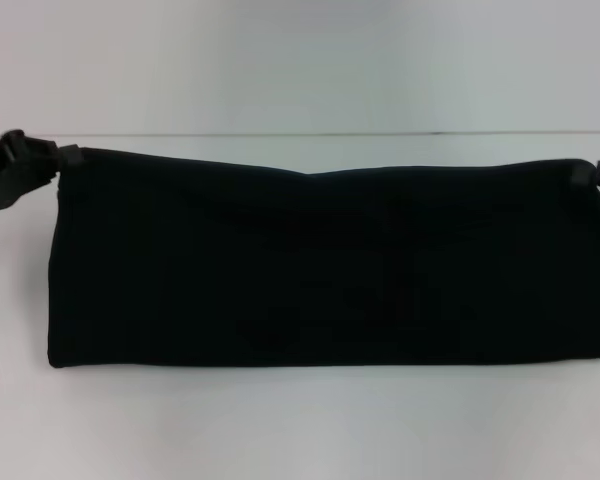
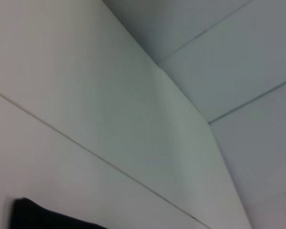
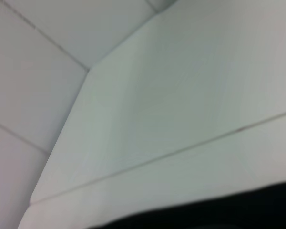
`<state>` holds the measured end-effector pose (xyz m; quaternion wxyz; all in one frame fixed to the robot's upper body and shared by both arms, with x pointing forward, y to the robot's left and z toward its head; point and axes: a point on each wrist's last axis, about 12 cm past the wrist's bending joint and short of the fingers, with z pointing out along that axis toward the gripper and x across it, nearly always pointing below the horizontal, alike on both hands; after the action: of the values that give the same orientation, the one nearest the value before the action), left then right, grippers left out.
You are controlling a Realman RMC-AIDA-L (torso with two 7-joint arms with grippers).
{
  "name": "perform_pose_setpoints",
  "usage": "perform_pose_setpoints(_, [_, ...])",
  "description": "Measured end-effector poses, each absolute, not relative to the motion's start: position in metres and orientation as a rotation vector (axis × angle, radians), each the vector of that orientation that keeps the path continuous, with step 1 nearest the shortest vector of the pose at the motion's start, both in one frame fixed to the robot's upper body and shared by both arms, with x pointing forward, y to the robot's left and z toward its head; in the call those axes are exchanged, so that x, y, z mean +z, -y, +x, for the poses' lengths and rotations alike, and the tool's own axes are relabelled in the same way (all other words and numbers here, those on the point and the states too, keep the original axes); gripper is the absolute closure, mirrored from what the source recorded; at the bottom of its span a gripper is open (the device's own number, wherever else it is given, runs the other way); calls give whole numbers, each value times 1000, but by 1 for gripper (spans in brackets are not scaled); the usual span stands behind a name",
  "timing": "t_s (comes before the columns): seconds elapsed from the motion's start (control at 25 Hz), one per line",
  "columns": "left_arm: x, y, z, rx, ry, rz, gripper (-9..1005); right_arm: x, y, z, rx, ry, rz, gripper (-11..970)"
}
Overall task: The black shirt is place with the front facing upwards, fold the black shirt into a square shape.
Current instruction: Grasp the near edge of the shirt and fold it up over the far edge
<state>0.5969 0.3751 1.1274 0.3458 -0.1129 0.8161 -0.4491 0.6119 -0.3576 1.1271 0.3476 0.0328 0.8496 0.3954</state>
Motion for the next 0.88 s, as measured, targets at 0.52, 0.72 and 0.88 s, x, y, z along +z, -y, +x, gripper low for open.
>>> perform_pose_setpoints(0.52, [1104, -346, 616, -1011, -2062, -316, 952, 1114, 326, 635, 888, -2128, 88, 867])
perform_pose_setpoints(0.72, [1108, -346, 619, -1019, -2008, -337, 951, 1119, 327, 638, 889, -2090, 108, 861])
perform_pose_setpoints(0.88, [1106, -339, 624, -997, -2005, -341, 951, 1116, 328, 641, 838, -2069, 126, 856])
